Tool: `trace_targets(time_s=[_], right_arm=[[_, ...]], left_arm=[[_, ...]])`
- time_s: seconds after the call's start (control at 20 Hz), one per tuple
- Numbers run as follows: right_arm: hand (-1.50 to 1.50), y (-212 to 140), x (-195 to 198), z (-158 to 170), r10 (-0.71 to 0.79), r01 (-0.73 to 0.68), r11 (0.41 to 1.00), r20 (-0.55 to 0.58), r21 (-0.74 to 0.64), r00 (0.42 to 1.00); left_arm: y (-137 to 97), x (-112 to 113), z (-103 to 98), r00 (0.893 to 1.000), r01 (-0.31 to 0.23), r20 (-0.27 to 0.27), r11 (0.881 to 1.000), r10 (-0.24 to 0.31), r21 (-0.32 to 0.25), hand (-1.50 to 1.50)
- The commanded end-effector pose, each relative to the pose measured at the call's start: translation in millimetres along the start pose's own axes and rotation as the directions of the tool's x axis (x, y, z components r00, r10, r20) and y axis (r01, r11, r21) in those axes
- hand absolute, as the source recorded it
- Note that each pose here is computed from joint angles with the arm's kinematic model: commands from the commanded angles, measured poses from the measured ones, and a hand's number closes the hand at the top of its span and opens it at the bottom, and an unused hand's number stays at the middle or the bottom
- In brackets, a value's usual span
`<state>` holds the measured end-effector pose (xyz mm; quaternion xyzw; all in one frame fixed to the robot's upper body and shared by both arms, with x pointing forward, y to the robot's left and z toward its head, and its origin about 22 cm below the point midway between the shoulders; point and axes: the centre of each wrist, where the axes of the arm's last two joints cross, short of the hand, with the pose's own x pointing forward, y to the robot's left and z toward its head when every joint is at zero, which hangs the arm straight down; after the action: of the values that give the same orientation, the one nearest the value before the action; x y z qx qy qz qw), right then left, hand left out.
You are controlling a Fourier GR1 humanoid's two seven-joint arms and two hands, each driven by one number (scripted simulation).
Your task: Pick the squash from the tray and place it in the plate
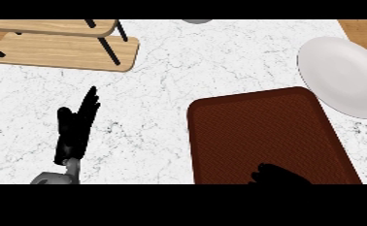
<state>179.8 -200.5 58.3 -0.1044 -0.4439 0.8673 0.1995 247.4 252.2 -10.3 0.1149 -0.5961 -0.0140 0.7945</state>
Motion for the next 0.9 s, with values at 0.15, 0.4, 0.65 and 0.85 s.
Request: trace_targets(time_s=[0.15,0.4,0.65,0.85], right_arm=[[1.50,-4.0,-64.3,9.1,-0.356,0.232,0.906,-0.339,-0.355,0.871],[1.50,1.7,-106.2,14.0,-0.707,0.279,0.680,-0.506,-0.678,0.494],[1.50,-33.1,-156.8,23.8,-0.792,0.097,0.556,-0.491,-0.825,0.362],[1.50,-60.4,-182.4,51.9,-0.830,-0.137,0.432,-0.452,-0.891,0.326]], left_arm=[[3.6,-3.7,-2.5,1.000,-0.002,0.017,1.000,0.002,0.010,0.00],[1.7,2.3,-0.6,1.000,-0.014,0.015,1.000,0.013,0.009,0.00],[-15.9,4.0,2.0,1.000,-0.011,0.015,0.999,0.011,-0.035,0.00],[4.4,4.9,-2.6,1.000,0.009,0.007,1.000,-0.009,-0.023,0.00]])
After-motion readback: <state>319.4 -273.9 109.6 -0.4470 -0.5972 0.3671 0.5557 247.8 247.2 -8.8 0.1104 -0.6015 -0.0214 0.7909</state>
